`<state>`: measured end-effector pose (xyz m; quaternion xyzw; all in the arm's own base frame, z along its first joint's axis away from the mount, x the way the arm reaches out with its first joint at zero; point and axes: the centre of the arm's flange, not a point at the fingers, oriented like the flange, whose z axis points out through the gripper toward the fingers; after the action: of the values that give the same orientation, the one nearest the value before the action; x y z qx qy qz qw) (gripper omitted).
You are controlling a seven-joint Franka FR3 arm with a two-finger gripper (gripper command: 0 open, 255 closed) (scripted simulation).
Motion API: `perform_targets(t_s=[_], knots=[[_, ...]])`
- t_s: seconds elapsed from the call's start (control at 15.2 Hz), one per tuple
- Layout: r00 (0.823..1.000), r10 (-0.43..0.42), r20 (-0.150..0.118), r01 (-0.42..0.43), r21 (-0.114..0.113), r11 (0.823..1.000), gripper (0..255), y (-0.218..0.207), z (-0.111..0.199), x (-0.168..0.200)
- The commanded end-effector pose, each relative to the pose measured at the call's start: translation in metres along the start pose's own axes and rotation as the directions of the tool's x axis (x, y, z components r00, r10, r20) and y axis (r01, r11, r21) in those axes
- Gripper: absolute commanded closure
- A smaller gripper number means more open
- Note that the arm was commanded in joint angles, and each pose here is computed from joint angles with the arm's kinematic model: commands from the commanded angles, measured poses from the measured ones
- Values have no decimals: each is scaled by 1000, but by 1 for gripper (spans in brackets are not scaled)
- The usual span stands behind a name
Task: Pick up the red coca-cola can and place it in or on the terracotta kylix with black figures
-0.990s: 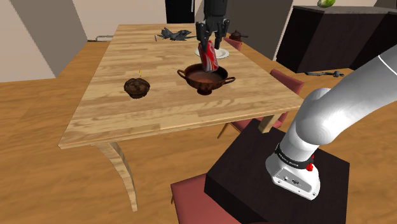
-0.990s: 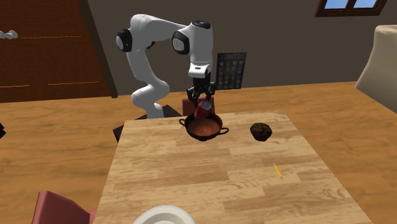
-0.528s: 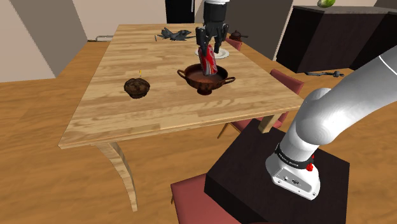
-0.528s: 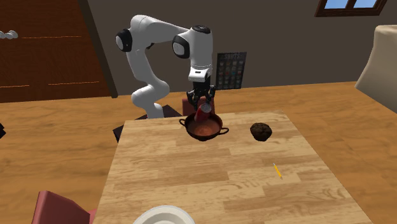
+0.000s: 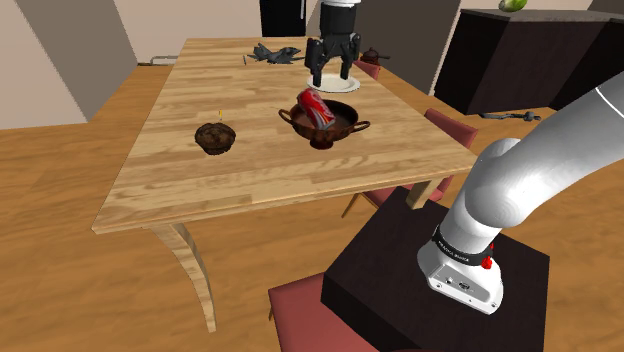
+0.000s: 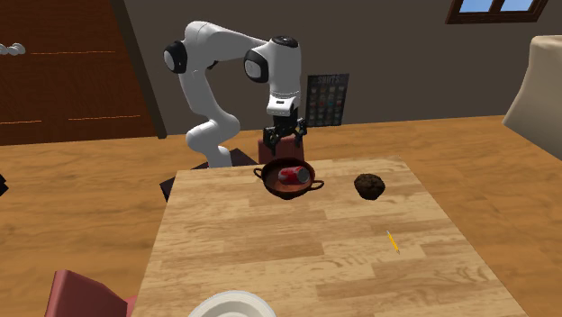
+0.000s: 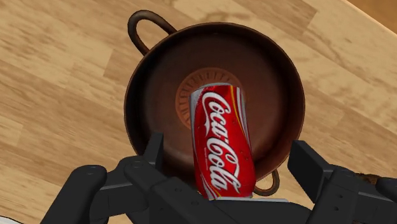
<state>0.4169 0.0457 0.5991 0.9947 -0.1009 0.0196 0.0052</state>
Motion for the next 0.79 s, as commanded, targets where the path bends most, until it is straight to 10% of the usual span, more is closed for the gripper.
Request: perform_targets(t_s=[0.0, 0.26, 0.73], knots=[[1000, 0, 0, 0, 0, 1000, 0, 0, 0, 0], [1000, 0, 0, 0, 0, 1000, 0, 0, -50, 0], [1000, 0, 0, 0, 0, 1000, 0, 0, -50, 0]])
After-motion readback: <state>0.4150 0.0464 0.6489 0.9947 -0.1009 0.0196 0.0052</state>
